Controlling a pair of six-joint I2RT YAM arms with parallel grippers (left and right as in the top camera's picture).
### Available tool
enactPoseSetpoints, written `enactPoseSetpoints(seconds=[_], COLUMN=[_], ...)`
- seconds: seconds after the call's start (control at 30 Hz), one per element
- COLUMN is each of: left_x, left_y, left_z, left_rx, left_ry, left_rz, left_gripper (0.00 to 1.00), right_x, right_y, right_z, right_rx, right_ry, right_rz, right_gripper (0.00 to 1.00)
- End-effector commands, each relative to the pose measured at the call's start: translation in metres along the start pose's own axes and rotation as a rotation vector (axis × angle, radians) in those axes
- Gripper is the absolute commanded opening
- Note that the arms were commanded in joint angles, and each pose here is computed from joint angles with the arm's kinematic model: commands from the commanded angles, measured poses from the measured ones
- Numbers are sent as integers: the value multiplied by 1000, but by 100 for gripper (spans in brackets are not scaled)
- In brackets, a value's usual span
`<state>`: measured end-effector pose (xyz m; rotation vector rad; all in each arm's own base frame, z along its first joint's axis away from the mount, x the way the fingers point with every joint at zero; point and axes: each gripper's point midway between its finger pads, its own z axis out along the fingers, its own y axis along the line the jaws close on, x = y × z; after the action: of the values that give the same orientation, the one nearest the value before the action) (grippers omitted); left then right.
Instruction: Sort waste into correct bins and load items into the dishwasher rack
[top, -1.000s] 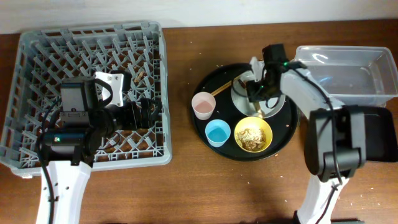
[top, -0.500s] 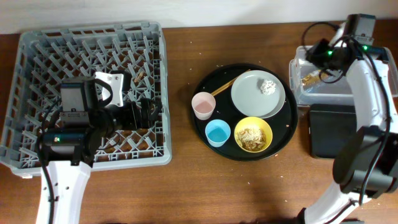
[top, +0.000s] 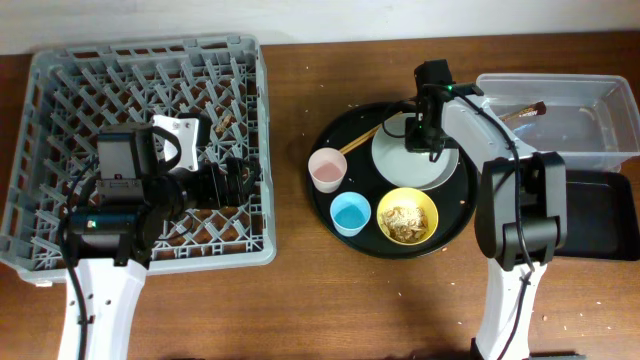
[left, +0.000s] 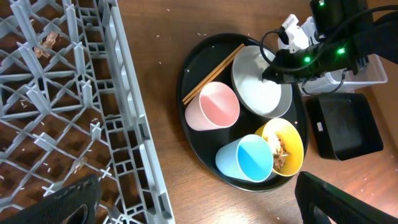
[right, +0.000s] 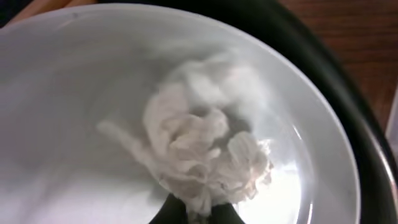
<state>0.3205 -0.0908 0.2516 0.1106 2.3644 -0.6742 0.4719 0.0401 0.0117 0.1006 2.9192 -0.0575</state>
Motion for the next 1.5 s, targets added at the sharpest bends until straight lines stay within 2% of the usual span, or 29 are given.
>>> enactPoseSetpoints(seconds=[0.0, 0.03, 0.07, 0.1, 0.17, 0.23, 0.27, 0.3, 0.37, 0.47, 0.53, 0.6, 0.67, 0.77, 0.9, 0.93, 0.97, 1.0, 1.03, 1.2, 1.27, 1.33, 1.4, 1.47], left_x=[-6, -6, -6, -6, -6, -6, -6, -6, -6, -6, -6, -6, -6, -6, -6, -5, -1, -1, -5, -21, -26, -37, -43, -45], left_y=[-4, -4, -4, -4, -4, -4, -4, -4, -4, -4, -4, -4, -4, -4, -4, -5, -4, -4, -5, -14, -17, -59, -89, -111], left_z=[-4, -4, -4, -4, -4, -4, -4, -4, -4, -4, -4, -4, -4, -4, -4, -4, -4, -4, -4, -5, -3, 0, -2, -13], left_rx=[13, 13, 13, 13, 13, 13, 13, 13, 13, 13, 13, 13, 13, 13, 13, 17, 16, 16, 18, 64, 98, 386, 651, 876], left_ry=[-16, -16, -16, -16, -16, -16, -16, -16, -16, -16, -16, -16, -16, -16, -16, -14, 1, 4, -13, -73, -79, -60, -5, 49], left_rz=[4, 4, 4, 4, 4, 4, 4, 4, 4, 4, 4, 4, 4, 4, 4, 3, -6, -7, 2, 16, -98, -78, -88, -37], left_gripper=[99, 99, 99, 99, 99, 99, 99, 99, 99, 99, 99, 99, 99, 99, 99, 99, 99, 99, 99, 99, 99, 99, 98, 92], right_x=[-20, -30, -42, -47, -57, -66, -70, -72, -59, -16, 22, 60, 101, 139, 158, 157, 153, 150, 149, 119, 104, 88, 83, 80], right_y=[15, 7, -19, -41, -99, -157, -161, -149, -130, -70, -24, 16, 64, 112, 141, 138, 136, 135, 134, 114, 116, 139, 164, 174], right_z=[-59, -88, -127, -144, -154, -129, -117, -112, -125, -191, -207, -200, -179, -128, -87, -84, -85, -88, -94, -177, -221, -263, -318, -346], right_rx=[-161, -185, -203, -204, -161, -72, -83, -151, -241, -406, -434, -419, -384, -334, -336, -311, -302, -307, -308, -305, -445, -750, -1171, -1348], right_ry=[-82, -125, -204, -246, -313, -351, -350, -337, -292, -215, -104, 48, 164, 167, 96, 92, 80, 75, 84, 59, 13, -92, -215, -279], right_rz=[52, 134, 297, 397, 593, 677, 610, 463, 390, 238, 110, 4, -148, -335, -431, -417, -402, -395, -392, -351, -411, -489, -581, -621], right_gripper=[4, 4, 4, 4, 4, 5, 22, 54, 59, 57, 39, 36, 40, 44, 44, 38, 25, 22, 4, 4, 4, 4, 4, 4])
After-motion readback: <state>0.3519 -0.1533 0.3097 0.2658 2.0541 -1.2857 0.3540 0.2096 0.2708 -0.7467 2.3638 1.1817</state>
